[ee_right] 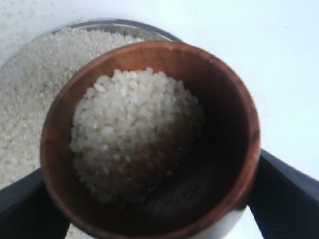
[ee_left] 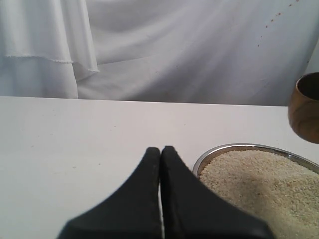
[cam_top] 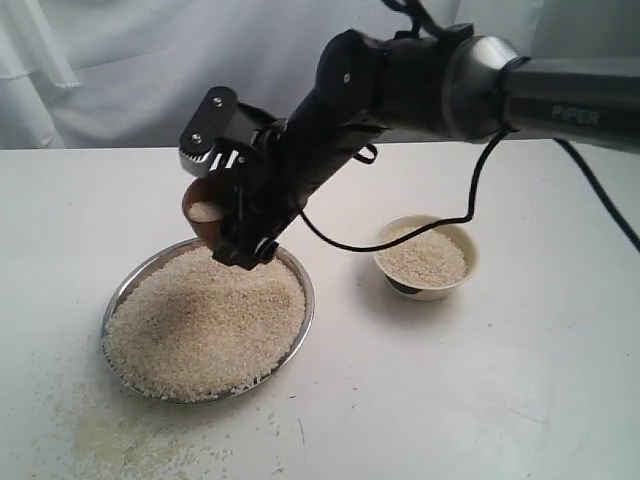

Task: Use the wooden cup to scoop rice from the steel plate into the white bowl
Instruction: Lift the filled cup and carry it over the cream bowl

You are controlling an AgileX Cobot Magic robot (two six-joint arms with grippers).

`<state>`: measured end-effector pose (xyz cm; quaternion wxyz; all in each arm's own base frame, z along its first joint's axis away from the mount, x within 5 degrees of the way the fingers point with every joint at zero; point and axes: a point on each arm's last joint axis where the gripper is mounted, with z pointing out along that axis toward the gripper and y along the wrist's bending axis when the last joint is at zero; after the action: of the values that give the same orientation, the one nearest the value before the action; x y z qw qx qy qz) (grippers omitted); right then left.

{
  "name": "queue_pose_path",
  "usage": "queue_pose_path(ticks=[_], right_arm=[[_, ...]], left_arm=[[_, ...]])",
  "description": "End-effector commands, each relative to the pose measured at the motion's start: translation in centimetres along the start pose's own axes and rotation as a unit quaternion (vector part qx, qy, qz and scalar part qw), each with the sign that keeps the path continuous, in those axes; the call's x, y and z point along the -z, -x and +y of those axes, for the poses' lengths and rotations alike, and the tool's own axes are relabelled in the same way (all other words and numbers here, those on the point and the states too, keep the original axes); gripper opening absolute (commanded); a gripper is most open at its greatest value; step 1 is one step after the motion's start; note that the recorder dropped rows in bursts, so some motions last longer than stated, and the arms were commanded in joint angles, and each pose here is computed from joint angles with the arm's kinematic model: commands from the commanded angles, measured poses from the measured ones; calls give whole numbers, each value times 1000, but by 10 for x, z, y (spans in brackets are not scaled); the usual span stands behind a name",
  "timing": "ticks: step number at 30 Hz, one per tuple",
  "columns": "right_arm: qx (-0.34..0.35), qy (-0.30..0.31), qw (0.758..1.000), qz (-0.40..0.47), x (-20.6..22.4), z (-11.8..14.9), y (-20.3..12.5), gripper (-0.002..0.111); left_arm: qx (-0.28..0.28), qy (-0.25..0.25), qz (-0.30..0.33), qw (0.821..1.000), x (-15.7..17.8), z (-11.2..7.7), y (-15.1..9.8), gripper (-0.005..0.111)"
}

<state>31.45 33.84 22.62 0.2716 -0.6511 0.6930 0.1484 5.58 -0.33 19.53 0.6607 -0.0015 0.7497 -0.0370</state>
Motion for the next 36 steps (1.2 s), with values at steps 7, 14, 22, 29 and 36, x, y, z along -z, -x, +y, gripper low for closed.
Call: queue_pose_path(ticks=[7,14,22,29,36], right_arm=[[6,-20,991,131,49,-41,-51,0],[91,-82,935,333,75,-65,-90,0],[149,-133,899,390,84,-77,-95,0],[167,-161,904,360,82,-82,-89,0],[160,-161,915,332,78,-82,-85,0]], left_arm=[[-1,-2,-2,1000,0,0,-1,0],[-1,-2,-2,1000,0,0,-1,0],[-1,-2,-2,1000,0,0,-1,0],[-1,-2,-2,1000,0,0,-1,0],[-1,-2,-2,1000,0,0,-1,0]])
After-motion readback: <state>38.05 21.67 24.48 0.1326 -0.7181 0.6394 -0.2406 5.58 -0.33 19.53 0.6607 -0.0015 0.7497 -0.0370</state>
